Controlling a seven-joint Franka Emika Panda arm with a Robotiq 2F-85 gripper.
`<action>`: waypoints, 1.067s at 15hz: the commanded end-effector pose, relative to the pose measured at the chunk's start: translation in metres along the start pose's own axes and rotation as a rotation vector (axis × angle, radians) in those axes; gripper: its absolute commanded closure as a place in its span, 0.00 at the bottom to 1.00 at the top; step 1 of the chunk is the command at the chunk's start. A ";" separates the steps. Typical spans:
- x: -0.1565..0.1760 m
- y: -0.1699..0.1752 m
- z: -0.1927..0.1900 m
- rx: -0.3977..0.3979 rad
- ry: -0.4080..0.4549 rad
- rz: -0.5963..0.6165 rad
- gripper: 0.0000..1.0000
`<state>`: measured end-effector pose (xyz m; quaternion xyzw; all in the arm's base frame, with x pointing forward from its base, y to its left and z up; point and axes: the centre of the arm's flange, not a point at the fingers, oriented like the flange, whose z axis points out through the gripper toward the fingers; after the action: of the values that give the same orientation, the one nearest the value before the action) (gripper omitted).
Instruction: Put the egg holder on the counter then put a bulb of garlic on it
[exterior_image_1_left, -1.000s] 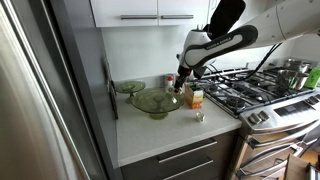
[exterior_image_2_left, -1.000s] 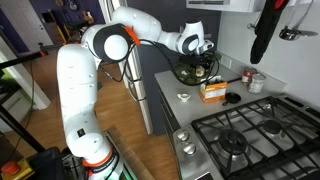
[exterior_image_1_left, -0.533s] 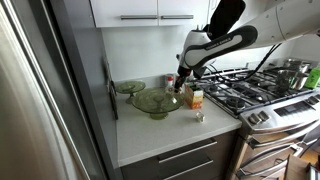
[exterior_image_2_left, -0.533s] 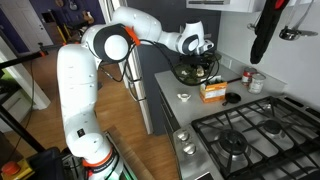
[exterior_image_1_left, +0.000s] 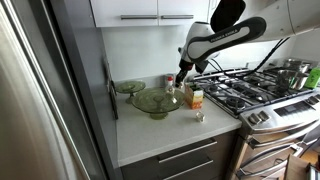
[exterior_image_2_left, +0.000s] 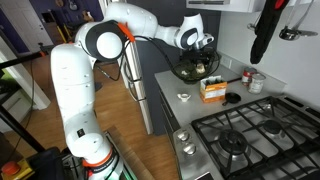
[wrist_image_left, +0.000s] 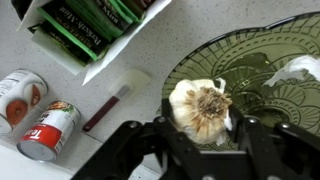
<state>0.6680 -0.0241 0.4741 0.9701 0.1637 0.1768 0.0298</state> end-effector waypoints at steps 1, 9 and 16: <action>-0.023 -0.003 -0.022 0.013 -0.076 0.009 0.73; -0.087 -0.031 -0.047 0.152 -0.361 -0.085 0.73; -0.114 -0.048 -0.001 0.195 -0.436 -0.089 0.73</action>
<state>0.5621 -0.0181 0.4551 0.9764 0.2090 -0.0509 -0.0185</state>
